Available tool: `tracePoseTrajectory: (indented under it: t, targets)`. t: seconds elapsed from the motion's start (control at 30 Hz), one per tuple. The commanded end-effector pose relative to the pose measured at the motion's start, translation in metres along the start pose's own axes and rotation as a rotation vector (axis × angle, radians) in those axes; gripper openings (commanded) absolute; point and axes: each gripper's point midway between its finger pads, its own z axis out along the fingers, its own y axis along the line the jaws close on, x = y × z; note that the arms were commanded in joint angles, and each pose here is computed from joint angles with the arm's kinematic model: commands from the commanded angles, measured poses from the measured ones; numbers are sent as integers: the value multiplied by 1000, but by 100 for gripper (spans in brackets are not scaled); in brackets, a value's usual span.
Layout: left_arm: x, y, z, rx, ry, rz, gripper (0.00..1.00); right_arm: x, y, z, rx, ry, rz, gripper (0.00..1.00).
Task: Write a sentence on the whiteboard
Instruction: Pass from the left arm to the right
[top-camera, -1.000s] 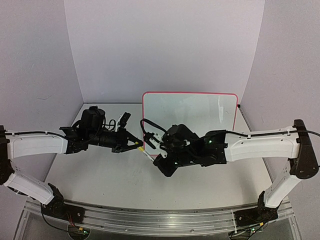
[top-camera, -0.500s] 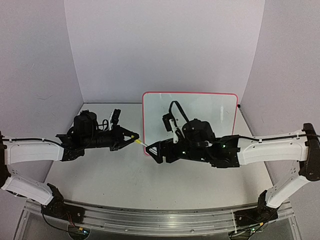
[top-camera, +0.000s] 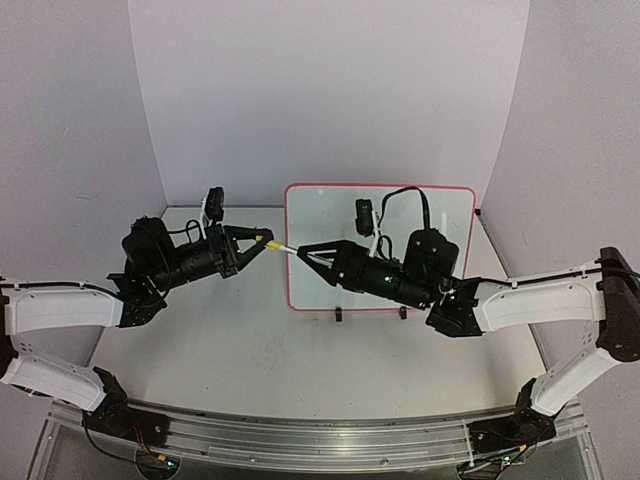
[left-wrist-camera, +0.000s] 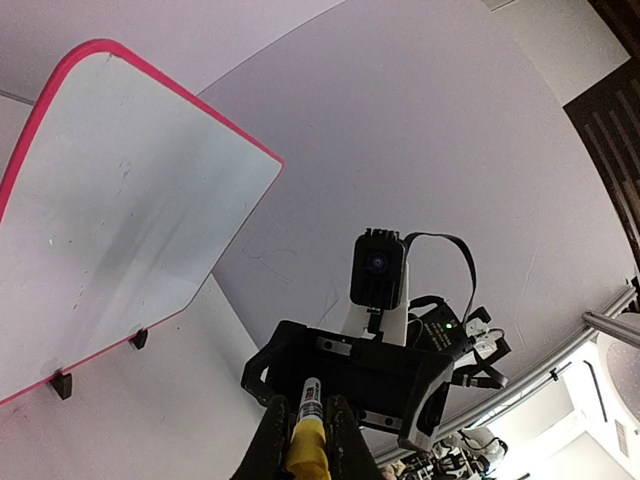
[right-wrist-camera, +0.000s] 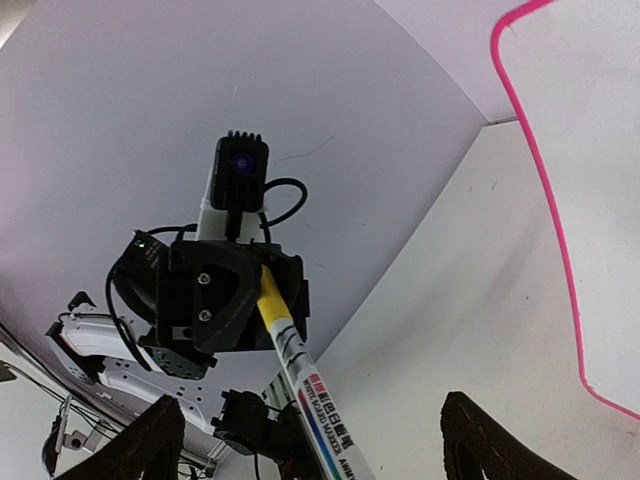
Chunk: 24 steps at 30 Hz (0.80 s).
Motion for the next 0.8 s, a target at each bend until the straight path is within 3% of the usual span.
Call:
tracePoseTrajectory:
  t: [0.0,0.3,0.77]
  targets:
    - [-15,-35,-7,114,-53,55,0,-19,48,-3,-214,-55,35,82]
    - [-17,-41,-8,137,-67,62,0,-22,64,7,-294,-36,39,75]
    - [-5,-29,-1,80,19,57,0,-17,58,17,-288,-26,42,69]
